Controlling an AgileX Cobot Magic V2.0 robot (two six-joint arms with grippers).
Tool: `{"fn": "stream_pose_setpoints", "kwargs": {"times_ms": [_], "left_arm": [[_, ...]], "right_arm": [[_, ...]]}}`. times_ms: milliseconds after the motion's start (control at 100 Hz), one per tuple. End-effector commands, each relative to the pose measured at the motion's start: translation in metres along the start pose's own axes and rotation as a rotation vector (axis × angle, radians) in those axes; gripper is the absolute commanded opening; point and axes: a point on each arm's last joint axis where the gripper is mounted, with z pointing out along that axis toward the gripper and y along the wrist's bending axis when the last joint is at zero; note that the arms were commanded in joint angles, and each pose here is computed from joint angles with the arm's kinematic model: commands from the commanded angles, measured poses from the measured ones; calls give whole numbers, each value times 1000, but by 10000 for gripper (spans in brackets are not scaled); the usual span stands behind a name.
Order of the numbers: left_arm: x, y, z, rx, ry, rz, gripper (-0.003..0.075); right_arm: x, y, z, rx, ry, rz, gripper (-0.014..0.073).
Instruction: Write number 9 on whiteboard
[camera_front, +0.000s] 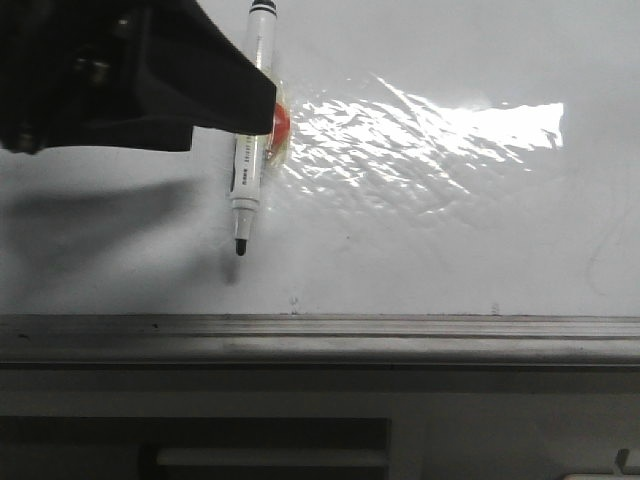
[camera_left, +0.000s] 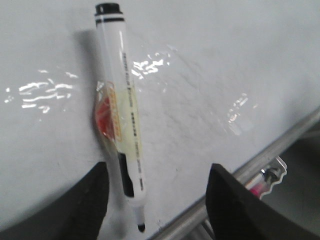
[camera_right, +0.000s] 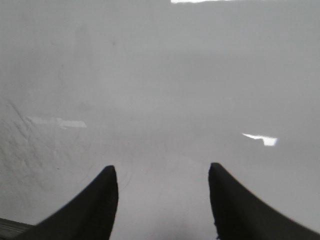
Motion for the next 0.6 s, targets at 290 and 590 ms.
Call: {"fn": "stream_pose_setpoints", "kwargs": {"times_ms": [290,590], "left_arm": [[-8,-1,30,-90,-20,-53,388],[1,-2,35,-75,46,-151,291]], "right_arm": [[-15,1,-2,-2,-75,-21,357],[-14,4,-2,-47,-70,-29,357]]}}
